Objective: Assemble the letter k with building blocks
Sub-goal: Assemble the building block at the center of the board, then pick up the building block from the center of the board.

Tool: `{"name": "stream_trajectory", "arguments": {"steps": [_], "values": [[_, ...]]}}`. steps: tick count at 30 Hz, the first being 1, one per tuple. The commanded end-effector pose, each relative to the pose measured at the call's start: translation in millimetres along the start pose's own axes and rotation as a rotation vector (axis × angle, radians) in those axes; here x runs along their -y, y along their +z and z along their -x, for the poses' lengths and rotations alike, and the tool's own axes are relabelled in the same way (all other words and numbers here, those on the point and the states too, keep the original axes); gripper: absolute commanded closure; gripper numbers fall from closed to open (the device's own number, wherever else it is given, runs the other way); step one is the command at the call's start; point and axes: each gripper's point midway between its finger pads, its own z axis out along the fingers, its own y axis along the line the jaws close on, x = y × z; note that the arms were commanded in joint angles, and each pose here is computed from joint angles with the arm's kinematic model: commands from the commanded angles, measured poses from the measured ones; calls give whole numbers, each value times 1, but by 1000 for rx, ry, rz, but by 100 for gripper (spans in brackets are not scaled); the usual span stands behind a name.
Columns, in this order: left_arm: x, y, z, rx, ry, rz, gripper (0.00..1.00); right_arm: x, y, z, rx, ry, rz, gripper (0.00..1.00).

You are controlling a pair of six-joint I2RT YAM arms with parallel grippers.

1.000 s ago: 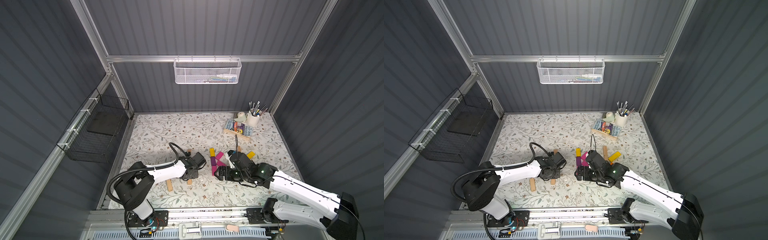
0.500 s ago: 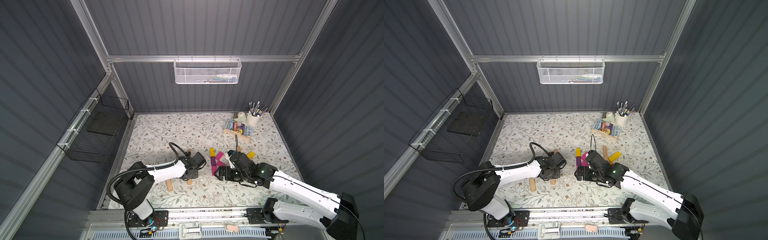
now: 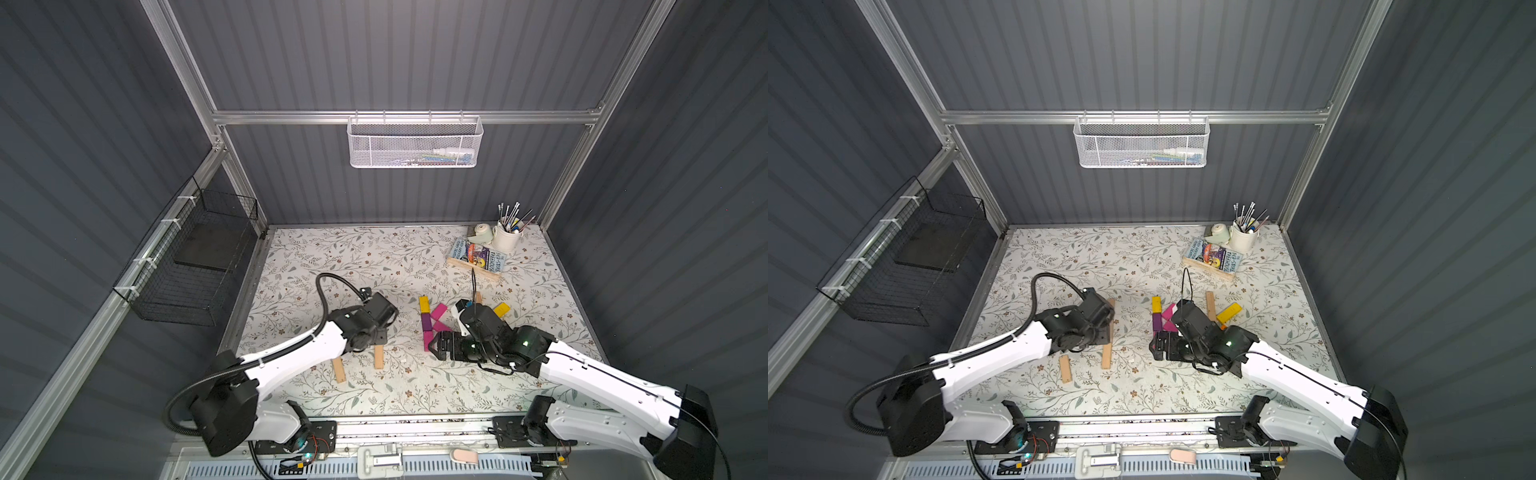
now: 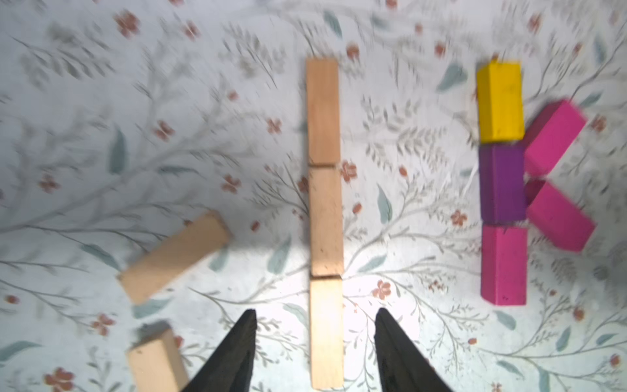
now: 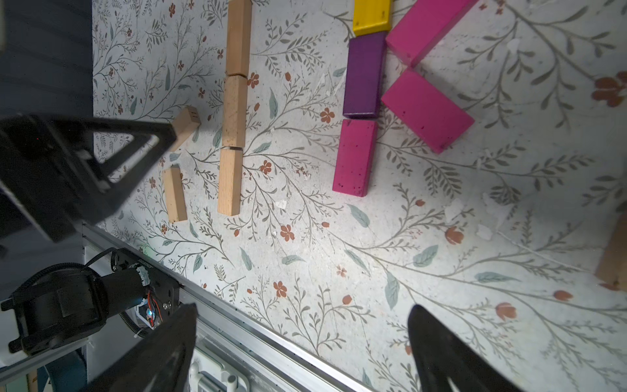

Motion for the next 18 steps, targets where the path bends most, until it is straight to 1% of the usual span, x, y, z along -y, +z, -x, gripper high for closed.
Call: {"name": "stream_trajectory", "arguments": {"steps": [1, 2, 3, 4, 5, 6, 7, 8, 10, 12, 13, 14, 15, 18], "values": [[-27, -12, 9, 11, 194, -12, 35, -7, -8, 10, 42, -38, 11, 3], [-36, -17, 16, 26, 237, 13, 33, -8, -9, 11, 45, -40, 12, 2], [-46, -19, 20, 23, 281, 41, 33, -8, -9, 11, 48, -43, 15, 2], [-51, -18, 24, 25, 320, 54, 35, -8, -9, 11, 50, -47, 19, 2], [-54, -16, 28, 17, 327, 36, 38, -9, -9, 11, 55, -50, 25, 2], [-51, -13, 31, 8, 359, 1, 38, -10, -9, 12, 59, -54, 29, 2], [-51, -11, 32, -6, 393, -1, 36, -11, -9, 12, 60, -60, 33, 2], [-55, -7, 31, -36, 443, 24, 36, -11, -10, 13, 61, -65, 33, 2], [-64, 4, 25, -120, 523, 55, 36, -11, -12, 13, 62, -77, 32, 2], [-65, 15, 8, -235, 616, 7, 36, -10, -14, 14, 70, -92, 27, 2], [-67, 19, 3, -267, 654, 3, 36, -10, -15, 15, 77, -98, 26, 1], [-68, 23, -1, -283, 684, -4, 36, -10, -16, 16, 81, -106, 27, 1], [-63, 27, -6, -296, 710, -46, 36, -10, -17, 17, 89, -114, 27, 1], [-61, 37, -17, -351, 725, -111, 35, -12, -22, 19, 104, -133, 38, 1]]}}
